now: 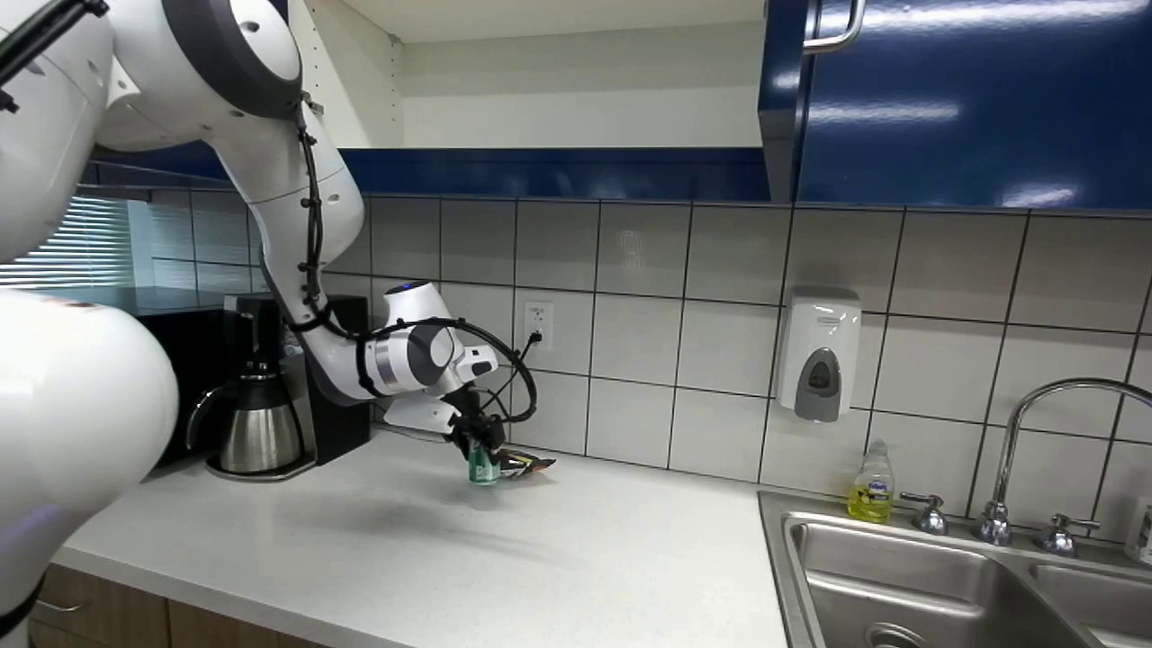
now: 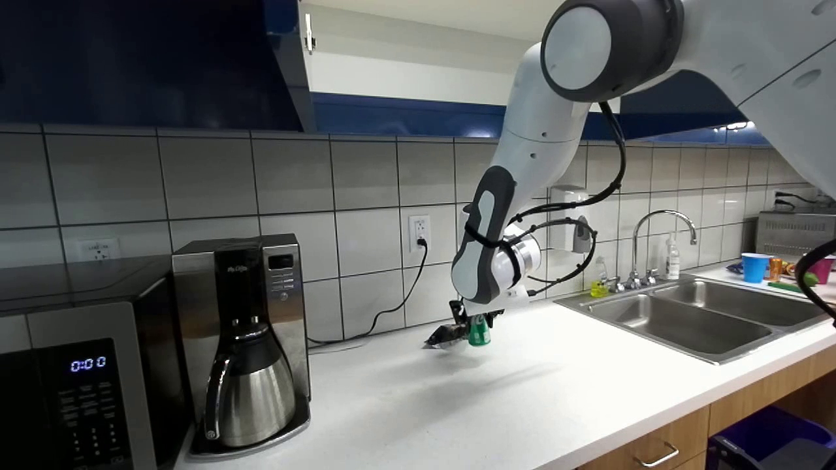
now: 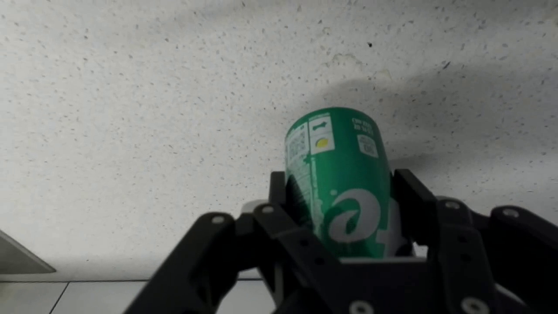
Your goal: Put the green can in the open upper cabinet.
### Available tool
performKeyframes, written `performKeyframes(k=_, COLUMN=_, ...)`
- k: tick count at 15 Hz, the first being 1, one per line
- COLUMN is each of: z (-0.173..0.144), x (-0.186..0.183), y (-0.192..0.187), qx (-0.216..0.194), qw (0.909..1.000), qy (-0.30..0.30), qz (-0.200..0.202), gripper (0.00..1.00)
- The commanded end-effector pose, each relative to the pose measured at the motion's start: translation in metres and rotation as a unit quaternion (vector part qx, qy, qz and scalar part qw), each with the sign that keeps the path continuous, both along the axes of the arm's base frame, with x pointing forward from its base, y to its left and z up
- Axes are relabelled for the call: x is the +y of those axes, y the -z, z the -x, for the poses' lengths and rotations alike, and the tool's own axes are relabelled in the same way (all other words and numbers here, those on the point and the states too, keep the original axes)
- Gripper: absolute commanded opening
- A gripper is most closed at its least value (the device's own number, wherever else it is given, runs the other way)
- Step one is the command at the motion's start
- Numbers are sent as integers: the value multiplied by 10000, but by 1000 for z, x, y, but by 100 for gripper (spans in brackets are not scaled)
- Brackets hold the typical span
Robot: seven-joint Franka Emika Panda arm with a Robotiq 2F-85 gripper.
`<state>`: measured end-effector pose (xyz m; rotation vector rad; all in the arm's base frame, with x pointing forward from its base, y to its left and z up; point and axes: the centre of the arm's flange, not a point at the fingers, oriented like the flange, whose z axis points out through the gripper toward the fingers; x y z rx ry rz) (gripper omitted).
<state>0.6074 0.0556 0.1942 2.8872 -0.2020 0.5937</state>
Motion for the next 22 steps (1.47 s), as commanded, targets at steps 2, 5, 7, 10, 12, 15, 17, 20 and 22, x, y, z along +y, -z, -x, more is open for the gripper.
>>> performKeyframes(k=2, z=27, x=9, y=-53, qx=145, qw=9999, qy=-69, qz=26, gripper=38)
performKeyframes(k=5, z=40, x=11, y=-73, qx=166, qw=9998, qy=-115, qz=1, gripper=38)
performKeyframes(k=7, z=50, x=11, y=-86, qx=170, qw=9997, qy=-138, qz=-52, gripper=38)
performKeyframes(k=10, z=62, x=11, y=-104, qx=196, qw=9996, qy=-153, qz=-122, gripper=38)
performKeyframes(k=12, z=70, x=11, y=-118, qx=194, qw=9996, qy=-161, qz=-135, gripper=38)
performKeyframes(k=15, z=82, x=13, y=-141, qx=167, qw=9996, qy=-191, qz=-115, gripper=38)
performKeyframes(k=17, z=88, x=15, y=-156, qx=140, qw=9996, qy=-210, qz=-114, gripper=38)
performKeyframes(k=20, z=97, x=21, y=-179, qx=138, qw=9994, qy=-249, qz=-184, gripper=38)
performKeyframes(k=22, z=101, x=26, y=-193, qx=141, qw=9994, qy=-262, qz=-193, gripper=38)
